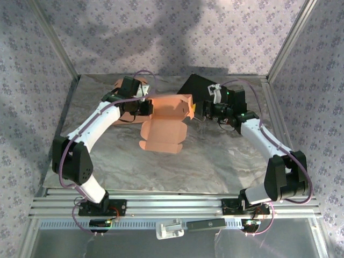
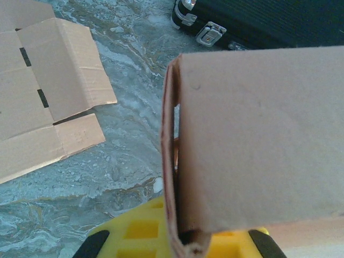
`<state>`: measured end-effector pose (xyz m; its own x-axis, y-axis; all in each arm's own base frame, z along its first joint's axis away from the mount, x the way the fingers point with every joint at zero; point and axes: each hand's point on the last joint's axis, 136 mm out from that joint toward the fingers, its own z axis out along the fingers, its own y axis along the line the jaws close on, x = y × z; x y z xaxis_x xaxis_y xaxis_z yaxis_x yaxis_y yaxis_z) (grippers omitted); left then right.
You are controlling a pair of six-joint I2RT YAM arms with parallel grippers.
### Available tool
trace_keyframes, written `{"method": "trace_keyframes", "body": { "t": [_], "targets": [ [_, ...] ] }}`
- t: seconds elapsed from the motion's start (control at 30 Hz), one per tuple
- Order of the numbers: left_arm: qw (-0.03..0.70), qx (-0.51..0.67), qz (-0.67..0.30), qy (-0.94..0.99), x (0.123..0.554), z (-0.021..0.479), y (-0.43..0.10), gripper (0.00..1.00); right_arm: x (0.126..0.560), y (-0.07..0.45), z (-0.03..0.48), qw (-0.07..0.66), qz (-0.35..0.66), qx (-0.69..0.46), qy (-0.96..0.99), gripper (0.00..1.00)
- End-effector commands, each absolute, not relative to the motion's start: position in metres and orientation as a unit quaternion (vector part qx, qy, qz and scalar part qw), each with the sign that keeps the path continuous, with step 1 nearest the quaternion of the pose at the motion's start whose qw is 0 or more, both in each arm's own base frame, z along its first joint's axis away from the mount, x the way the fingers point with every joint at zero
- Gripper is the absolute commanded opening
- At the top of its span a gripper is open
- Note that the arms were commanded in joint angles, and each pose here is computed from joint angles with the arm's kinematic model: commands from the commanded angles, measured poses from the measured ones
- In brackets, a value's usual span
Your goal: Fold the paper box
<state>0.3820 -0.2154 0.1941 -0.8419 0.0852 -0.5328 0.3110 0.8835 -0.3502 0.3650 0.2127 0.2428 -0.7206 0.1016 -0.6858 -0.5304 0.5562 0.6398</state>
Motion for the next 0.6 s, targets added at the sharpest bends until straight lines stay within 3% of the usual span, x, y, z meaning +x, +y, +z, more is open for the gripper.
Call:
{"method": "trace_keyframes", "body": {
  "t": [0.0, 0.57],
  "targets": [
    [0.272, 0.124, -0.233, 0.925, 0.383, 0.209, -0.221, 0.00, 0.360, 0.222, 0.255, 0.347, 0.460, -0.178, 0.797, 0.35],
    [0.265, 0.129, -0.230, 0.927, 0.382, 0.207, -0.222, 0.00, 0.340, 0.242, 0.267, 0.330, 0.485, -0.244, 0.772, 0.38]
  ]
}}
